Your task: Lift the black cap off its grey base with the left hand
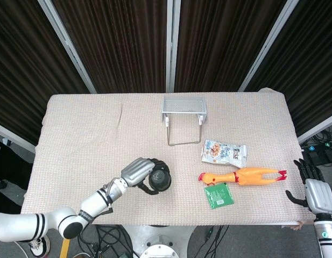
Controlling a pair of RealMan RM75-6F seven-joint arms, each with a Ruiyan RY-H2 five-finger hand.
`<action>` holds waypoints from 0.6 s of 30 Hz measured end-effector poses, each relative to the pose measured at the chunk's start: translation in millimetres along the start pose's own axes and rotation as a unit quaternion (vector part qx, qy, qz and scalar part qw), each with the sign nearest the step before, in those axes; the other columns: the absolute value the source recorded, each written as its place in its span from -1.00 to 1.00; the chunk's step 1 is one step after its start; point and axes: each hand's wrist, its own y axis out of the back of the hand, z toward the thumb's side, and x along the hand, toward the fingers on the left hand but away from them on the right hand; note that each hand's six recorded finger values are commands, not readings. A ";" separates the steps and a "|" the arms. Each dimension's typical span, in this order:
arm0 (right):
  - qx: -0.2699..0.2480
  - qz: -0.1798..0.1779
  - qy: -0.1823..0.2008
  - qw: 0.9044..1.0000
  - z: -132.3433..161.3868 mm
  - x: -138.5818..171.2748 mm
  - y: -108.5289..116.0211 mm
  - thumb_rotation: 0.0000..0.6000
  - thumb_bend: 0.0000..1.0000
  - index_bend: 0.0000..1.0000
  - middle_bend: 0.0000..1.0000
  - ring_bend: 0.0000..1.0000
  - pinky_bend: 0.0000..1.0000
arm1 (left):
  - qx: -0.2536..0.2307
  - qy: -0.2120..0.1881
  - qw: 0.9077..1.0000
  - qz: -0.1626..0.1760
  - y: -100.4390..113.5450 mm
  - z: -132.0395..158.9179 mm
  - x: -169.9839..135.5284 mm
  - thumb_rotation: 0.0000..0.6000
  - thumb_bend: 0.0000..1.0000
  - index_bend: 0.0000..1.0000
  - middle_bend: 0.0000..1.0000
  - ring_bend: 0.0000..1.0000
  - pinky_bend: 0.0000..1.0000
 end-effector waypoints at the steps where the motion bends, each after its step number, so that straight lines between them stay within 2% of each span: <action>1: 0.000 0.000 0.000 1.000 -0.3 -0.2 -0.3 1.00 -0.62 -1.00 -1.00 -1.00 -1.00 | 0.007 0.006 1.000 0.010 4.4 -4.7 1.6 1.00 -0.55 -0.26 -0.25 -0.43 -0.25; 5: 0.000 0.002 0.000 1.000 -0.2 -0.7 -1.4 1.00 -0.62 -1.00 -1.00 -1.00 -1.00 | 0.041 0.071 0.994 0.069 38.9 -50.9 9.5 1.00 -0.55 -0.25 -0.25 -0.43 -0.25; 8: 0.000 0.001 0.000 1.000 0.1 -0.5 -0.9 1.00 -0.63 -1.00 -1.00 -1.00 -1.00 | 0.059 0.148 0.979 0.128 82.6 -102.1 9.7 1.00 -0.55 -0.25 -0.24 -0.43 -0.25; 9: 0.001 0.000 -0.001 1.000 0.1 -0.6 -0.8 1.00 -0.63 -1.00 -1.00 -1.00 -1.00 | 0.060 0.181 0.970 0.151 101.7 -122.9 6.4 1.00 -0.55 -0.25 -0.24 -0.43 -0.25; 12: 0.001 0.003 -0.001 1.000 0.2 -1.1 -2.0 1.00 -0.62 -1.00 -1.00 -1.00 -1.00 | 0.047 0.247 0.949 0.191 136.3 -162.6 -8.0 1.00 -0.55 -0.25 -0.24 -0.43 -0.25; 14: 0.001 0.007 0.000 1.000 0.8 -1.0 -4.8 1.00 -0.63 -1.00 -1.00 -1.00 -1.00 | 0.038 0.264 0.944 0.195 140.7 -172.9 -14.5 1.00 -0.55 -0.26 -0.24 -0.43 -0.25; 15: 0.002 0.009 0.000 1.000 1.3 -0.8 -5.8 1.00 -0.63 -1.00 -1.00 -1.00 -1.00 | 0.034 0.264 0.945 0.188 137.4 -173.3 -15.9 1.00 -0.55 -0.26 -0.24 -0.43 -0.25; 17: 0.002 0.009 0.001 1.000 1.4 -0.6 -6.3 1.00 -0.62 -1.00 -1.00 -1.00 -1.00 | 0.027 0.250 0.953 0.167 123.6 -164.0 -13.5 1.00 -0.55 -0.26 -0.24 -0.43 -0.25; 18: 0.002 0.008 0.001 1.000 1.3 -0.7 -5.8 1.00 -0.62 -1.00 -1.00 -1.00 -1.00 | 0.022 0.231 0.962 0.145 108.3 -151.3 -9.9 1.00 -0.55 -0.26 -0.24 -0.43 -0.25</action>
